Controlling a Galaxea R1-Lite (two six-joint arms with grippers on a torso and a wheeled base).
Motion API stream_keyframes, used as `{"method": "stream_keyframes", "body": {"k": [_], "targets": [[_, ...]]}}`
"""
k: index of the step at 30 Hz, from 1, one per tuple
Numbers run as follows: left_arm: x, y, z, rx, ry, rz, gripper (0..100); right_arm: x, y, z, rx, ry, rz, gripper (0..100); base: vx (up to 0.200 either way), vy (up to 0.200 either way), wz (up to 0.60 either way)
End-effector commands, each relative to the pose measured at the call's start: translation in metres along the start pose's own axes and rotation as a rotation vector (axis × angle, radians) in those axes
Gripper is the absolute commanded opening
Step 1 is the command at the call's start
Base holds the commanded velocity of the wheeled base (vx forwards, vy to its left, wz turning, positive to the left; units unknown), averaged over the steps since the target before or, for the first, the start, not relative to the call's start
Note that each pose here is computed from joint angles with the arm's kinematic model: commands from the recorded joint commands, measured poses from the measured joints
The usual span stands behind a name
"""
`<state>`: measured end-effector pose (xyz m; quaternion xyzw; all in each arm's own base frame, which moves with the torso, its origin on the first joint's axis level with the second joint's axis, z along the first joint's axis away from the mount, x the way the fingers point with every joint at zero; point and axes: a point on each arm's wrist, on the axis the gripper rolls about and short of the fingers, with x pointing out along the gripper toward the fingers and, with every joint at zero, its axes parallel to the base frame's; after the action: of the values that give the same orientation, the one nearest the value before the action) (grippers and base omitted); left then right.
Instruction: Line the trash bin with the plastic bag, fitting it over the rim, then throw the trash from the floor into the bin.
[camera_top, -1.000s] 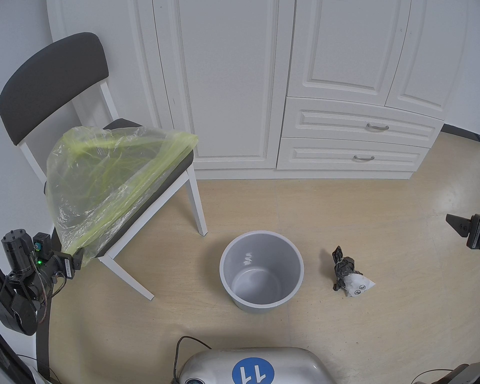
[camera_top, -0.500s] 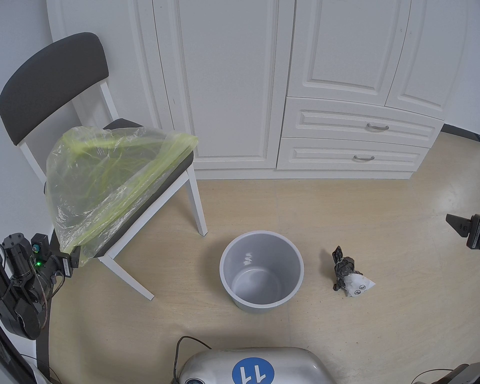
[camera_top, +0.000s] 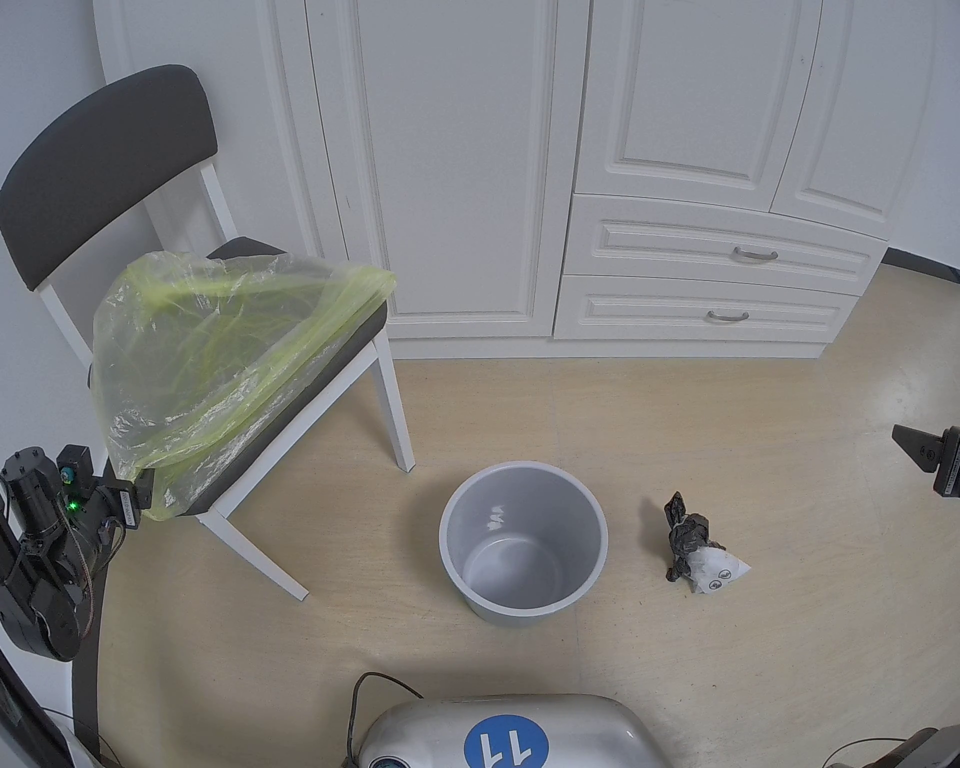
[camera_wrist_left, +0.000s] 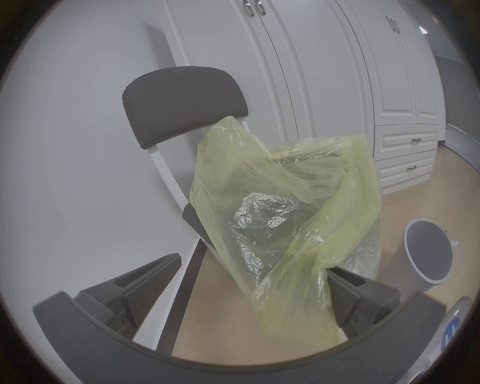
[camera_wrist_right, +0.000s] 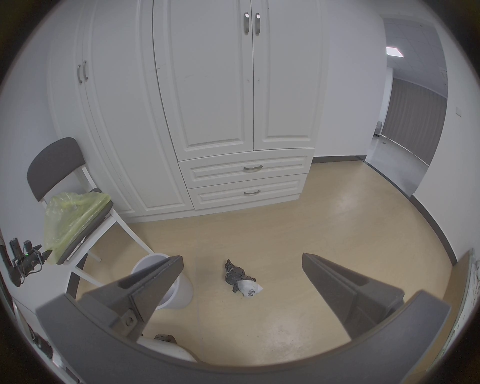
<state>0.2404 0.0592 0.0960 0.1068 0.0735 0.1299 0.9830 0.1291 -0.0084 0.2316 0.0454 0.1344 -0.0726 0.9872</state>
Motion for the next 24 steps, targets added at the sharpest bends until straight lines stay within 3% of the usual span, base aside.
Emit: {"method": "stream_keyframes", "body": {"k": [1, 7, 8, 17, 21, 23, 24], "targets": [[0.0, 0.001, 0.001, 0.0, -0.005, 0.003, 100, 0.0, 0.0, -0.003, -0.001, -0.006, 0.001, 100, 0.0, 0.0, 0.0], [-0.002, 0.0, -0.001, 0.0, 0.004, -0.002, 100, 0.003, 0.0, -0.005, 0.0, -0.04, 0.005, 100, 0.0, 0.0, 0.0], [-0.002, 0.0, -0.001, 0.0, 0.004, -0.002, 0, 0.003, 0.0, -0.005, 0.0, -0.04, 0.005, 100, 0.0, 0.0, 0.0], [-0.01, -0.003, 0.009, 0.012, -0.04, -0.019, 0, 0.003, 0.001, -0.015, -0.069, -0.031, 0.027, 100, 0.0, 0.0, 0.0], [-0.031, -0.019, 0.031, 0.013, -0.139, -0.098, 0, 0.003, 0.009, -0.03, -0.18, -0.068, 0.103, 100, 0.0, 0.0, 0.0], [-0.036, -0.023, 0.035, 0.013, -0.161, -0.118, 0, 0.003, 0.01, -0.032, -0.193, -0.079, 0.118, 100, 0.0, 0.0, 0.0], [-0.046, -0.032, 0.045, 0.01, -0.213, -0.167, 0, 0.004, 0.015, -0.034, -0.207, -0.092, 0.144, 100, 0.0, 0.0, 0.0]]}}
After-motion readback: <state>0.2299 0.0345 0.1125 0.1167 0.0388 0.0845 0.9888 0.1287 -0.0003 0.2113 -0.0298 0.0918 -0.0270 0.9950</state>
